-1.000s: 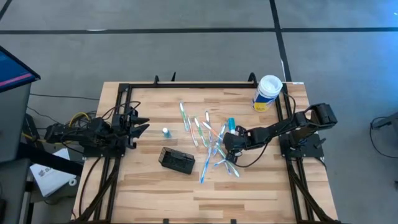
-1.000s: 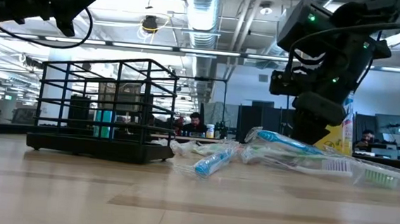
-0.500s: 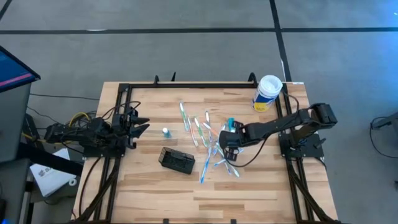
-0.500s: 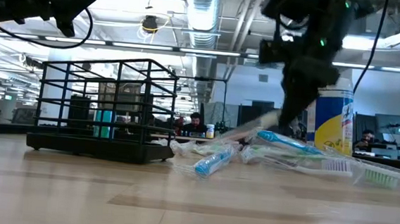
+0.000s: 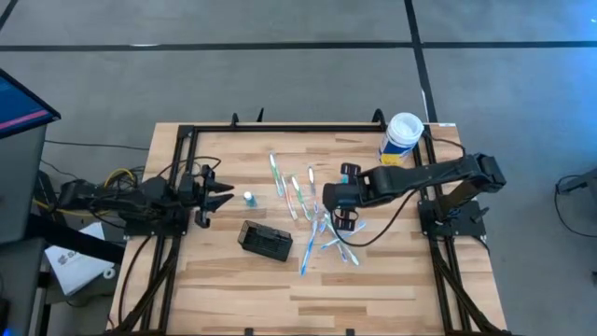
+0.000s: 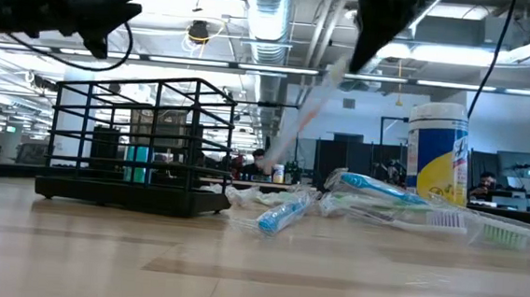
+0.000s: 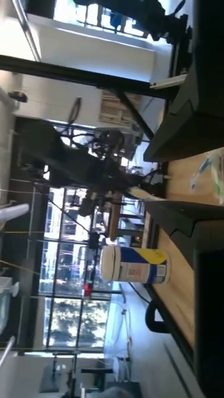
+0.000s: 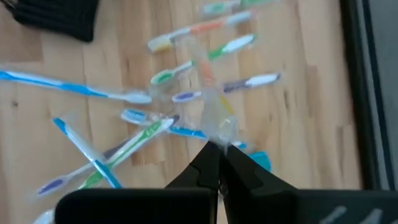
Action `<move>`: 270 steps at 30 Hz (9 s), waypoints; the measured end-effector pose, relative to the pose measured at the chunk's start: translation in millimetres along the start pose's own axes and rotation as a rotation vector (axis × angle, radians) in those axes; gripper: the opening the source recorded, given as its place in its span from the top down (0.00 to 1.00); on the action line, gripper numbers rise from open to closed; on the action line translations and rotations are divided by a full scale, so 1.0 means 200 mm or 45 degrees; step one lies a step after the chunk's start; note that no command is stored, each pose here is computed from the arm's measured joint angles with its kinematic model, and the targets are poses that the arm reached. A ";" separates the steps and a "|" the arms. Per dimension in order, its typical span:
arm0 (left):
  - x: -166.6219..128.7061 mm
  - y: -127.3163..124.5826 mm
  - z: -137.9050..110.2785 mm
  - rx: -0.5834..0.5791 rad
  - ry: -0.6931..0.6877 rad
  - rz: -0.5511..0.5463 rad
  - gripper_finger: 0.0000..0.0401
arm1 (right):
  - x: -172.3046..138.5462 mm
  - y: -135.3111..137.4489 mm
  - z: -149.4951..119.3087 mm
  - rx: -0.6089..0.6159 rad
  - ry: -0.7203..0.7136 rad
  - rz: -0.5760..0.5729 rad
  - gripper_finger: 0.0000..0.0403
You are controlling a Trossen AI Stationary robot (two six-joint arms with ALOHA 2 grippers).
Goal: Pick & Place toothbrushing station
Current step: Put the right orange toothbrush into the wire organizer, then put the bottom right blue toothbrush into the wire organizer
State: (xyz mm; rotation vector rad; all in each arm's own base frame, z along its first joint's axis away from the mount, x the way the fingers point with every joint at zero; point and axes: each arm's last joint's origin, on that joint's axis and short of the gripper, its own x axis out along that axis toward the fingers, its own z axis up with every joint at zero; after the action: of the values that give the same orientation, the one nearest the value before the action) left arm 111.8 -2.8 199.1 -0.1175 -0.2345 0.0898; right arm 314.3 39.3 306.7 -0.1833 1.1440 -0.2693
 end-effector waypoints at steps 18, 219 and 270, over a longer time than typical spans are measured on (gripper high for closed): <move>0.58 -0.10 0.10 0.182 0.381 0.026 0.74 | -0.24 0.00 0.10 -0.085 -0.143 0.041 1.00; 0.13 -0.40 -0.40 0.115 0.283 0.000 0.74 | -0.32 0.06 0.10 -0.082 -0.191 0.084 0.76; 0.11 -0.38 -0.11 -0.027 -0.077 -0.099 0.46 | 0.25 0.31 -0.34 -0.090 0.304 0.197 0.76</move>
State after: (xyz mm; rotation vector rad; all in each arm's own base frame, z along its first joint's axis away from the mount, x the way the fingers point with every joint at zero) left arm 144.4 -78.1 192.1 -0.1268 -0.3000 0.0132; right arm 279.6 83.0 217.9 -0.1263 1.3983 -0.1153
